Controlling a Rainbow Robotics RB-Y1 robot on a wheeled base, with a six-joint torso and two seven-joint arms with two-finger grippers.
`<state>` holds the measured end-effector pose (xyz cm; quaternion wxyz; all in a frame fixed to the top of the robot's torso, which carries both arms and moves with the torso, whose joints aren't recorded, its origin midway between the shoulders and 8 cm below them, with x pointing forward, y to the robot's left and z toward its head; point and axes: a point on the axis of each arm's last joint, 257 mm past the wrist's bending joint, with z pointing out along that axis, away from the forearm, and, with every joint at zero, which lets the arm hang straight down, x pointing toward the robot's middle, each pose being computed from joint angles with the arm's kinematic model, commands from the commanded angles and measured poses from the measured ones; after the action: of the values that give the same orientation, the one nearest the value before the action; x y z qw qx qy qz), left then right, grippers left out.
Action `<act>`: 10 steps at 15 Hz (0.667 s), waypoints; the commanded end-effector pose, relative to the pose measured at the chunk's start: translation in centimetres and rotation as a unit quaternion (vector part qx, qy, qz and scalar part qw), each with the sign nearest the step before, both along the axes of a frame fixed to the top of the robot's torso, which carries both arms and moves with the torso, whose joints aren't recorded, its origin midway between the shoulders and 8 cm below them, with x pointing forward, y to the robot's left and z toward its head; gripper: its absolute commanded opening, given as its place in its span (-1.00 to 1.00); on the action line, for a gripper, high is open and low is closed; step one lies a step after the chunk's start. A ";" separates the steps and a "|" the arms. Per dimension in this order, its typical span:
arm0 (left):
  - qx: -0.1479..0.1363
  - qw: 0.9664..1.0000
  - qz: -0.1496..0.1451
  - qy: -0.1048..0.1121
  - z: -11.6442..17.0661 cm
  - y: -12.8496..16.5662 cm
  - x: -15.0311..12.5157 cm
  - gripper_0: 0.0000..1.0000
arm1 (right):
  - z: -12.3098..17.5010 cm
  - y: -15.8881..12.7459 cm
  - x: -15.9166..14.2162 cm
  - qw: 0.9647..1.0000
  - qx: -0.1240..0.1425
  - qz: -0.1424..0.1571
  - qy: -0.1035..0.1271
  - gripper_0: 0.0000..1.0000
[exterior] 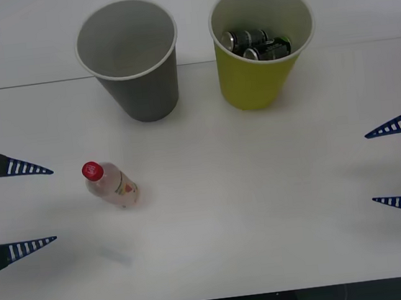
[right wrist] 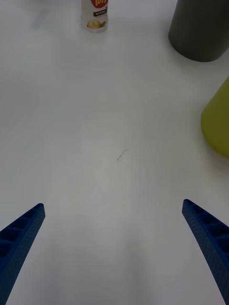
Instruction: Put the can into the green bin and the plastic bottle into the gray bin
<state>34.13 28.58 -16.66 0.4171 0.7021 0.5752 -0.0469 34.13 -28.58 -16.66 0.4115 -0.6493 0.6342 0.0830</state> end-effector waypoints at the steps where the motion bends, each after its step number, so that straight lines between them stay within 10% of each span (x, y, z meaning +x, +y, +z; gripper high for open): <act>1: 0.000 1.000 0.000 0.000 0.0 0.0 0.0 1.00 | 0.0 0.0 0.0 1.000 0.000 0.000 0.000 1.00; 4: -0.007 0.999 0.012 -0.038 2.2 0.3 1.7 1.00 | 0.0 0.0 0.0 1.000 0.000 0.000 0.000 1.00; 10: -0.021 0.998 0.044 -0.034 1.8 1.7 2.8 1.00 | 0.0 0.0 0.0 1.000 0.000 0.000 0.000 1.00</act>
<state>36.77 30.10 -14.70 0.4502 0.6745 0.5850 -0.0135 34.13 -28.58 -16.66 0.4115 -0.6494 0.6341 0.0830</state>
